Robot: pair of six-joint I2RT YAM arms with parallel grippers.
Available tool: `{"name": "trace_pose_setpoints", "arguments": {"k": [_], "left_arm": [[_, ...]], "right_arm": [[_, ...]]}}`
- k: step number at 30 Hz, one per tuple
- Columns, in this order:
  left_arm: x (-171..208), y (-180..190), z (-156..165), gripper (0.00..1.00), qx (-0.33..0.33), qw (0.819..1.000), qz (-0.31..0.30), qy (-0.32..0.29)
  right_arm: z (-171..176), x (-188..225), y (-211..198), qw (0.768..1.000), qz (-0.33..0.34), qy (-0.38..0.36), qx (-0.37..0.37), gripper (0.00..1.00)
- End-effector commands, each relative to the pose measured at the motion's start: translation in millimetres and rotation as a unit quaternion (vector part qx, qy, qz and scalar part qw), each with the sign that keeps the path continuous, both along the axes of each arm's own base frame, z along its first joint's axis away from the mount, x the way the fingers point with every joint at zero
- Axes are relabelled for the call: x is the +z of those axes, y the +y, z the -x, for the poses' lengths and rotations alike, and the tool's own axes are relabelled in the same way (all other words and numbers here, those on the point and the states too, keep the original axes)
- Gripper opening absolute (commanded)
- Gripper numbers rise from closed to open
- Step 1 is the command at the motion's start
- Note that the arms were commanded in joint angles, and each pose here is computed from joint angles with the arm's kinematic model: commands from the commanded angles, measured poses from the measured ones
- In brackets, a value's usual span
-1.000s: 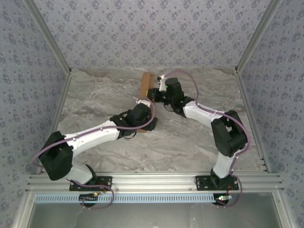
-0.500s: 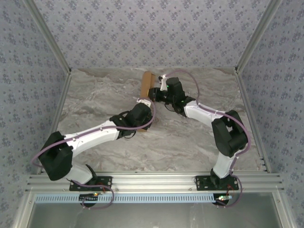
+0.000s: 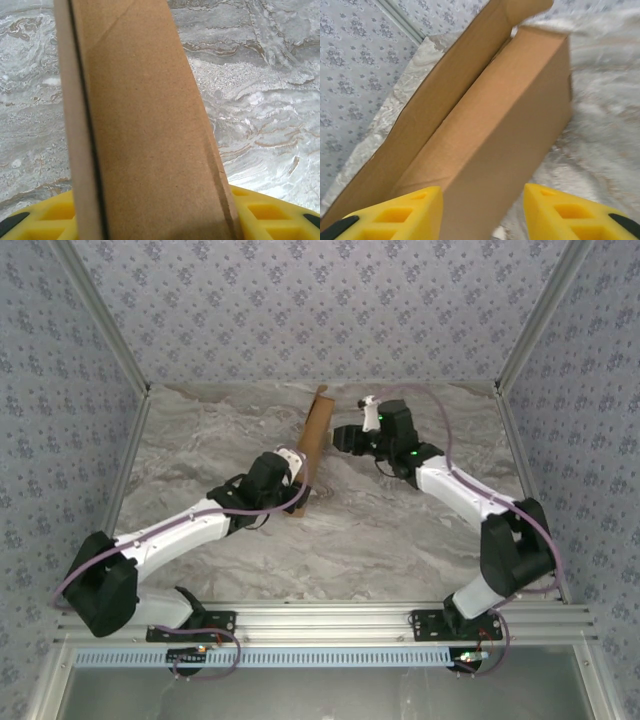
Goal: Fold the paper box
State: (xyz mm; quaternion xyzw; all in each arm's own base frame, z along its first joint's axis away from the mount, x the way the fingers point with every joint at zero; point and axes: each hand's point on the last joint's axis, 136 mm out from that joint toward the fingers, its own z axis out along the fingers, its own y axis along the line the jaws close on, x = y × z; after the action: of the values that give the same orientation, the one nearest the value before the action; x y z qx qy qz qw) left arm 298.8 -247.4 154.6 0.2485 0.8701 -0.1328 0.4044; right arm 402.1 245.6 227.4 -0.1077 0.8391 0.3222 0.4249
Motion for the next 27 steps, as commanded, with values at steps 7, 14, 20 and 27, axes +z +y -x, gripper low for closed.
{"name": "trace_pose_setpoints", "arguments": {"k": [7,14,20,27], "left_arm": [[49,-3,-1,0.28,-0.164,0.981,0.082,-0.069],[52,1,12,0.26,-0.289,0.952,0.070,-0.070],[45,9,19,0.24,-0.361,0.929,0.034,-0.069],[37,11,23,0.26,-0.413,0.910,0.006,-0.044]], "right_arm": [[6,33,-63,0.989,0.103,-0.097,0.051,0.54],[8,45,-68,0.968,0.156,-0.164,0.108,0.53],[16,54,-78,0.955,0.175,-0.188,0.149,0.52],[29,52,-82,0.928,0.219,-0.212,0.213,0.52]]}}
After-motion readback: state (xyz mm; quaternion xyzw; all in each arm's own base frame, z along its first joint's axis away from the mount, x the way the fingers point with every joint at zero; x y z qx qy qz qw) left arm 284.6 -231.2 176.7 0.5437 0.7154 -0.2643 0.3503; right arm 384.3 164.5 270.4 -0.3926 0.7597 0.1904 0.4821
